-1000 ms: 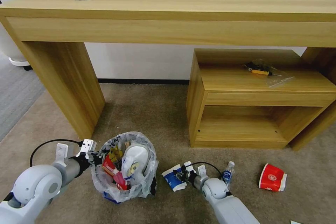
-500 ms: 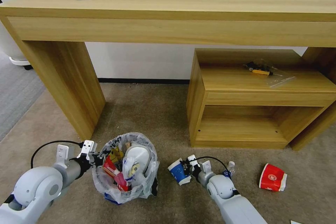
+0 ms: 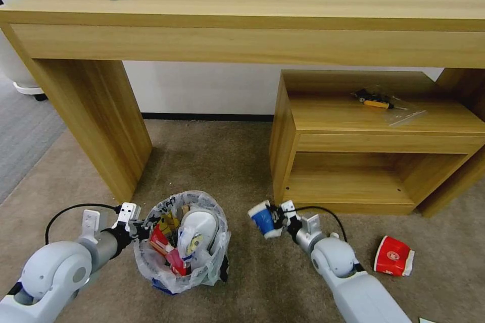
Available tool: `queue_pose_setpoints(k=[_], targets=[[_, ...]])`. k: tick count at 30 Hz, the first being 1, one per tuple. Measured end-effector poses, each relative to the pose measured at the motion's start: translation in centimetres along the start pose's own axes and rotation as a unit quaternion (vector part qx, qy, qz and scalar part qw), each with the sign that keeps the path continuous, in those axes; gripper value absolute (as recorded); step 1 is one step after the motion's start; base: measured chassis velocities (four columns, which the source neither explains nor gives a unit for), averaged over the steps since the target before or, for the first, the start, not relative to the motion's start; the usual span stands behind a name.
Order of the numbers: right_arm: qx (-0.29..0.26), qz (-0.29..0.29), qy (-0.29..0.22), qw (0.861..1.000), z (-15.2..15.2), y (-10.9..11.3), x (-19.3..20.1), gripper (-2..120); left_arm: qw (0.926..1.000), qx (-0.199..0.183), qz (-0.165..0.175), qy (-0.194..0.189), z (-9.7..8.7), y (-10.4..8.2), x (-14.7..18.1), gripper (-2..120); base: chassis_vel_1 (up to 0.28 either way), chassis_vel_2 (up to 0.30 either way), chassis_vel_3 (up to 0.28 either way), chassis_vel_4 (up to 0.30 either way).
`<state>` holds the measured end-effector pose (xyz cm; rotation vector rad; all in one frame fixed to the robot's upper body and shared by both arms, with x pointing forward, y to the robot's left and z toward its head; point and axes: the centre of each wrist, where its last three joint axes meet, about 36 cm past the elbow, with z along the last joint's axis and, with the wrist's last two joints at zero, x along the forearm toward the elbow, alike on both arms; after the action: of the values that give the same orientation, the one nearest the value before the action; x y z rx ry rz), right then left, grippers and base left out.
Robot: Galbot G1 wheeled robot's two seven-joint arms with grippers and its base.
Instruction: Pick up the trash bin and place the garbage on the floor into it.
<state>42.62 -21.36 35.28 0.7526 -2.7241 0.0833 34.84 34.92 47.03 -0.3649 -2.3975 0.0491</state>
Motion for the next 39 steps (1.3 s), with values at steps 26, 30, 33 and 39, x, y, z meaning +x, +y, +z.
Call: queue_pose_setpoints(k=[26,30,33,39], targets=[[0.012,-0.215,-0.077,0.974,-15.9,4.0,4.8,0,0.9985,-0.028,0.044,0.014,-3.5,-2.1,-3.4,0,0.000,0.000,0.000,0.000],[0.017,-0.215,-0.069,0.974,-15.6,4.1,4.5,0,0.9985,-0.027,0.046,0.011,-4.1,-2.4,-3.6,0,0.000,0.000,0.000,0.000],[0.032,-0.211,-0.065,0.975,-15.0,4.2,4.3,0,0.9985,-0.026,0.047,0.010,-4.4,-2.6,-3.7,0,0.000,0.000,0.000,0.000],[0.076,-0.222,-0.065,0.970,-13.8,4.7,3.5,0,0.9986,-0.017,0.044,0.023,-3.9,-3.3,-4.1,0,0.000,0.000,0.000,0.000]])
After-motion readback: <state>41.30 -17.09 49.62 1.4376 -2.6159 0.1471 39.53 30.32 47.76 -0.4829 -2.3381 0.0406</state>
